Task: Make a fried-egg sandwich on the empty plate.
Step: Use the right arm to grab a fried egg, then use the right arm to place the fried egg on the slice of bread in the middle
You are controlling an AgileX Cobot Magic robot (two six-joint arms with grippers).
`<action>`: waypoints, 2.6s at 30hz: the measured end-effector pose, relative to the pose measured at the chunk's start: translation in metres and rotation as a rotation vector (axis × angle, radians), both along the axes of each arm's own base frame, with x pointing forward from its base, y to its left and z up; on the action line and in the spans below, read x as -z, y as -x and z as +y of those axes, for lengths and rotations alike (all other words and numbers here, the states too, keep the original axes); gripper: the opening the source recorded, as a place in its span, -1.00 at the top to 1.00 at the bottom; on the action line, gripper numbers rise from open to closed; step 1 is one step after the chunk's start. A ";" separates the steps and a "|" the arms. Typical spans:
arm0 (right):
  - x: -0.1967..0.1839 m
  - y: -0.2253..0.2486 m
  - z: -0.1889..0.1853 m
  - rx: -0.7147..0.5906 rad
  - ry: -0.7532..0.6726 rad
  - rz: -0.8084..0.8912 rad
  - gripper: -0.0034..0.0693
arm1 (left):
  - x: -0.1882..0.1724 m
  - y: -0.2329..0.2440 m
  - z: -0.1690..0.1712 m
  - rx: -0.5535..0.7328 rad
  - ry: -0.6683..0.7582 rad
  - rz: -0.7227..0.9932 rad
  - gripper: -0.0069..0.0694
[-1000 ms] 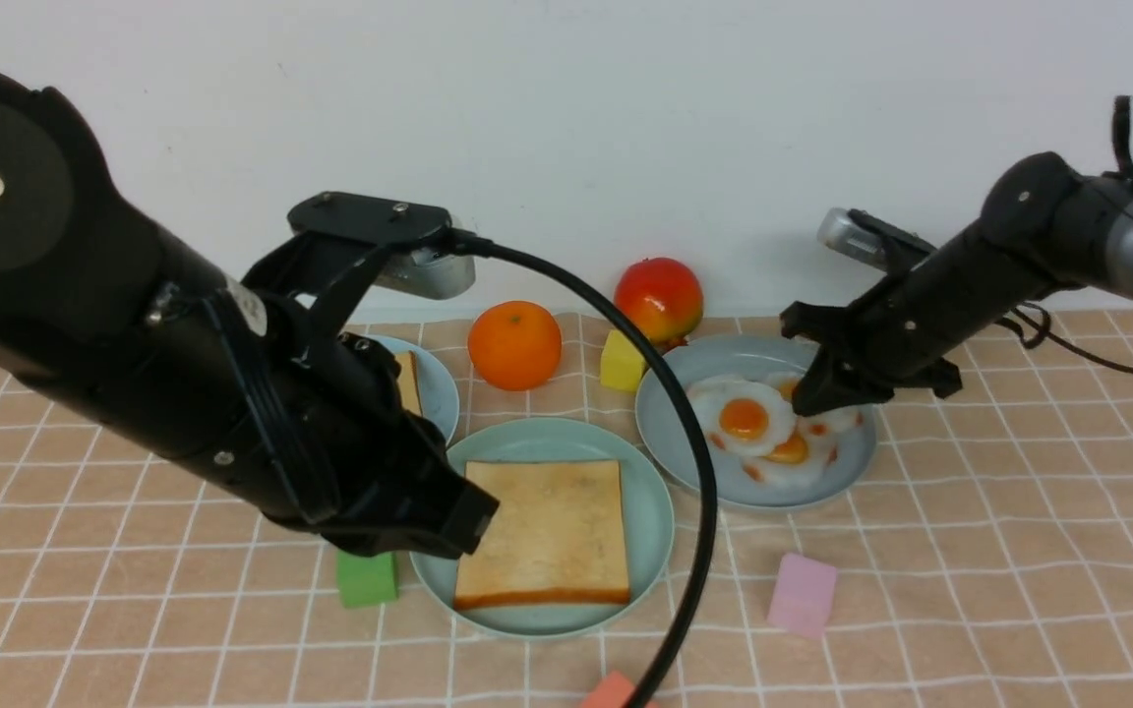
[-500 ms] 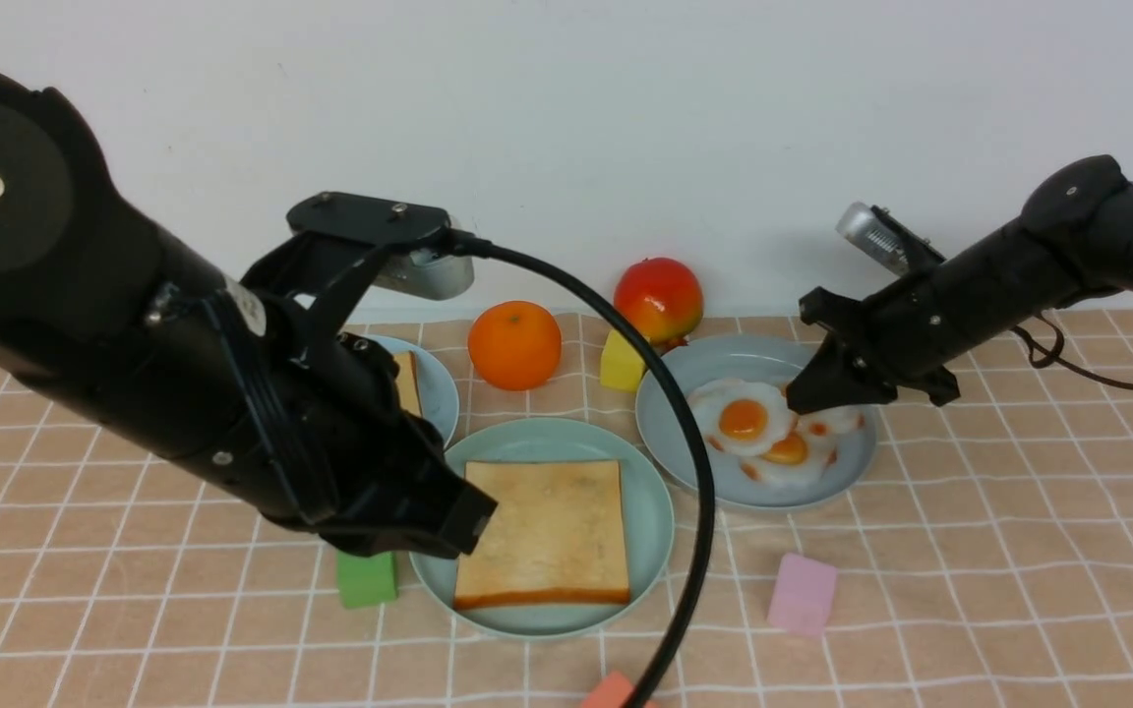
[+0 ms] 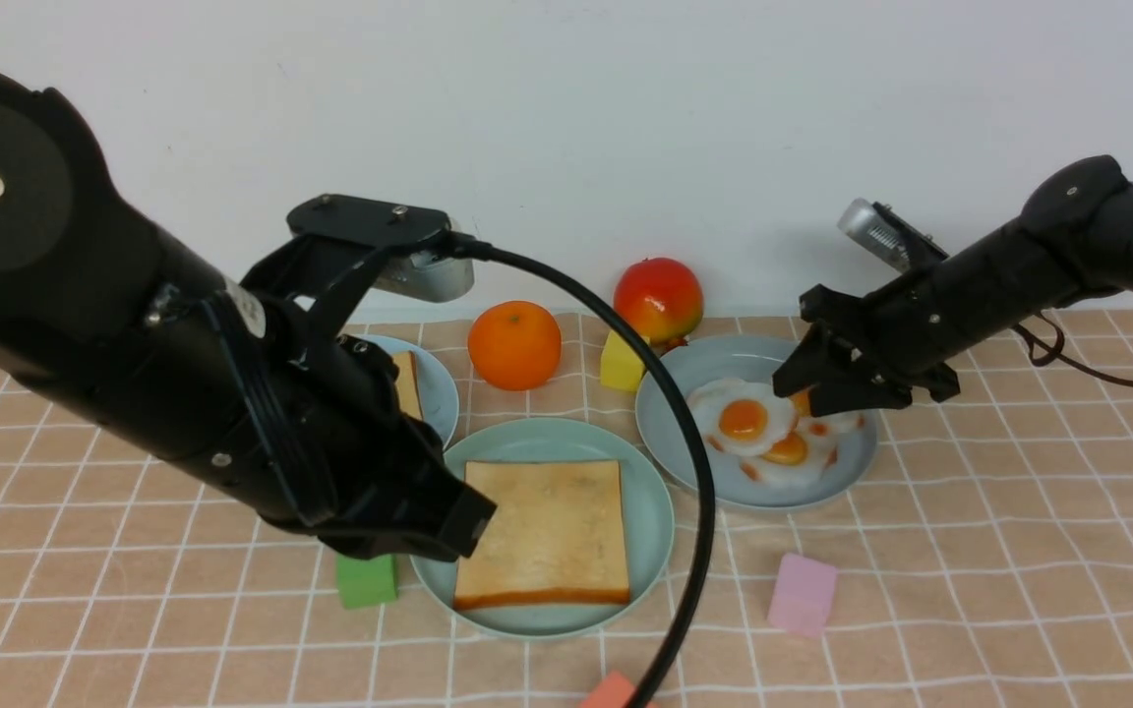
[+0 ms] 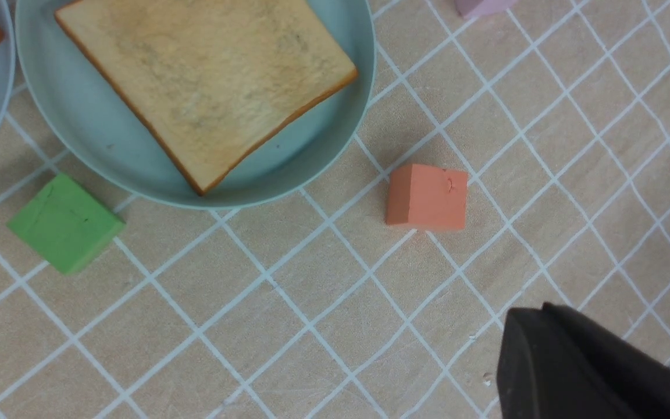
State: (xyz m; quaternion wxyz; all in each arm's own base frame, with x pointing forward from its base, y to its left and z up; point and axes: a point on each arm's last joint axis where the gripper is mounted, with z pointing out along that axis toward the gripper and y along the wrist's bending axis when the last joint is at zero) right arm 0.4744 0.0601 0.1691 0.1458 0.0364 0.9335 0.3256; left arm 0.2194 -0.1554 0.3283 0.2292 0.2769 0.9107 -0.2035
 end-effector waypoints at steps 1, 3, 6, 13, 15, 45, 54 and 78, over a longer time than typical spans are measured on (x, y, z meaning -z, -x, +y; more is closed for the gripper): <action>0.001 -0.001 0.000 0.003 0.000 -0.002 -0.02 | 0.000 0.000 0.000 0.000 0.000 0.000 0.79; 0.002 -0.001 0.000 0.009 0.000 -0.004 0.02 | 0.000 0.000 0.000 0.000 0.000 0.000 0.78; 0.004 -0.002 0.000 0.012 0.000 -0.002 0.09 | 0.000 0.000 0.000 0.000 0.000 0.000 0.78; 0.014 -0.003 0.000 0.021 -0.020 0.021 0.19 | 0.000 0.000 0.000 0.000 0.000 0.000 0.77; 0.014 -0.003 0.001 0.026 -0.036 0.028 0.20 | 0.000 0.000 0.000 0.000 0.000 -0.001 0.77; 0.018 -0.004 0.003 -0.007 -0.058 0.011 0.71 | 0.000 -0.001 0.001 0.000 -0.018 -0.018 0.72; 0.011 -0.002 0.002 -0.020 -0.043 0.000 0.72 | 0.001 -0.002 0.002 0.001 -0.026 -0.022 0.70; -0.066 0.041 0.093 -0.326 -0.109 -0.105 0.79 | 0.007 -0.002 0.017 -0.088 -0.183 0.020 0.64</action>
